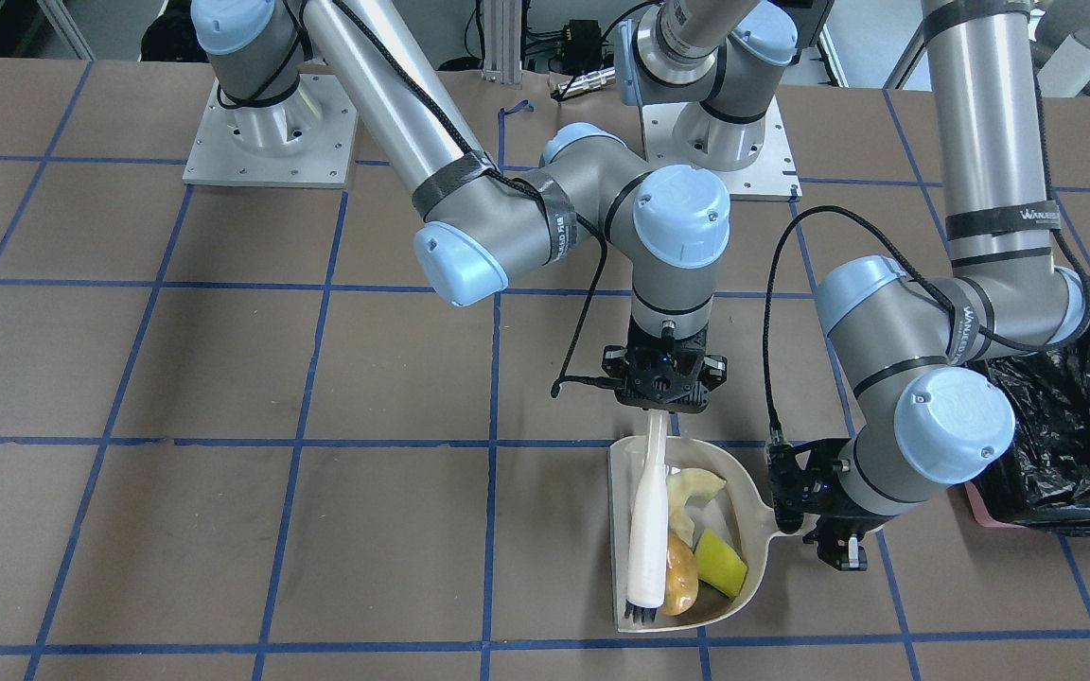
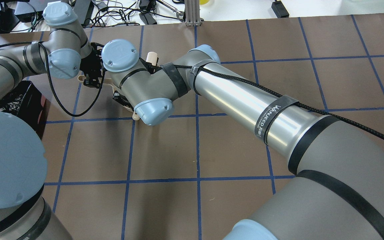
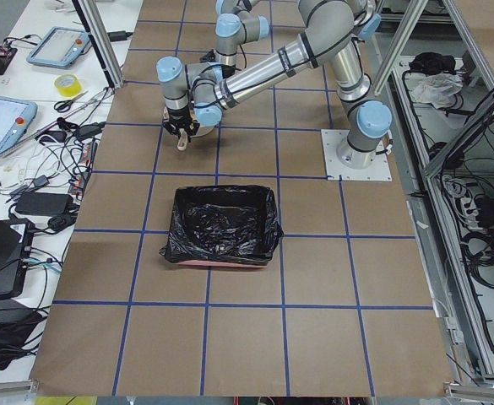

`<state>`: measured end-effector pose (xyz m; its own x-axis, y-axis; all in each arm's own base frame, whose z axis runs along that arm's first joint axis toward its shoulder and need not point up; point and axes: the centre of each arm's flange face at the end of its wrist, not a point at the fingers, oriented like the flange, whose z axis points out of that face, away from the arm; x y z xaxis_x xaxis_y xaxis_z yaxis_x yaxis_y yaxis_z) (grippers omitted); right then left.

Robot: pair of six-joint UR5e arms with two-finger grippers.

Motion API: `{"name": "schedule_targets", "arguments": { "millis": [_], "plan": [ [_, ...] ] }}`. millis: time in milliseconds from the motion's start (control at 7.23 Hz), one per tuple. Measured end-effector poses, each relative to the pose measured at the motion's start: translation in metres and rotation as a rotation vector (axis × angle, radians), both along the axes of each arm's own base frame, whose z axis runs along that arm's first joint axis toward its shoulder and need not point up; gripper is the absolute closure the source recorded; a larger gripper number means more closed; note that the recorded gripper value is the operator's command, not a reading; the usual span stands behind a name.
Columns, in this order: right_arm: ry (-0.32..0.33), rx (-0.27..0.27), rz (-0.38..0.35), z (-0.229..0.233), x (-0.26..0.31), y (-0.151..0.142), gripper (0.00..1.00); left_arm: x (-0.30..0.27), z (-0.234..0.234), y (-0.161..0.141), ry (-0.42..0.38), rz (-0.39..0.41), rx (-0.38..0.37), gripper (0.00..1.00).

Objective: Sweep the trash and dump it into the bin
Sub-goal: 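Lift the loaded dustpan with the left gripper while the right withdraws the brush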

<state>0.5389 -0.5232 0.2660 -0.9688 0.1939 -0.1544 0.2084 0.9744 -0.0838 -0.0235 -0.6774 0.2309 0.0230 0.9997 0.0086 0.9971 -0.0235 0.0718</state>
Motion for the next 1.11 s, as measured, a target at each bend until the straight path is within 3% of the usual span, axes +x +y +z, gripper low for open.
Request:
{"name": "schedule_targets", "arguments": {
  "millis": [277, 554, 830, 1107],
  "plan": [
    [0.006, -0.005, -0.02, 0.011, -0.018, -0.012, 1.0, 0.0, 0.0, 0.0, 0.001, 0.001, -0.001, 1.0],
    [0.065, 0.015, 0.0, 0.026, -0.046, -0.021, 1.0, -0.001, 0.001, 0.0, 0.005, 0.001, -0.002, 1.0],
    [0.142, 0.084, 0.035, 0.065, -0.124, -0.043, 1.0, 0.0, 0.003, 0.002, 0.026, 0.004, -0.007, 1.0],
    [0.213, 0.128, 0.098, 0.098, -0.229, -0.054, 1.0, 0.005, 0.012, 0.004, 0.106, 0.024, -0.029, 1.0]
  ]
}}
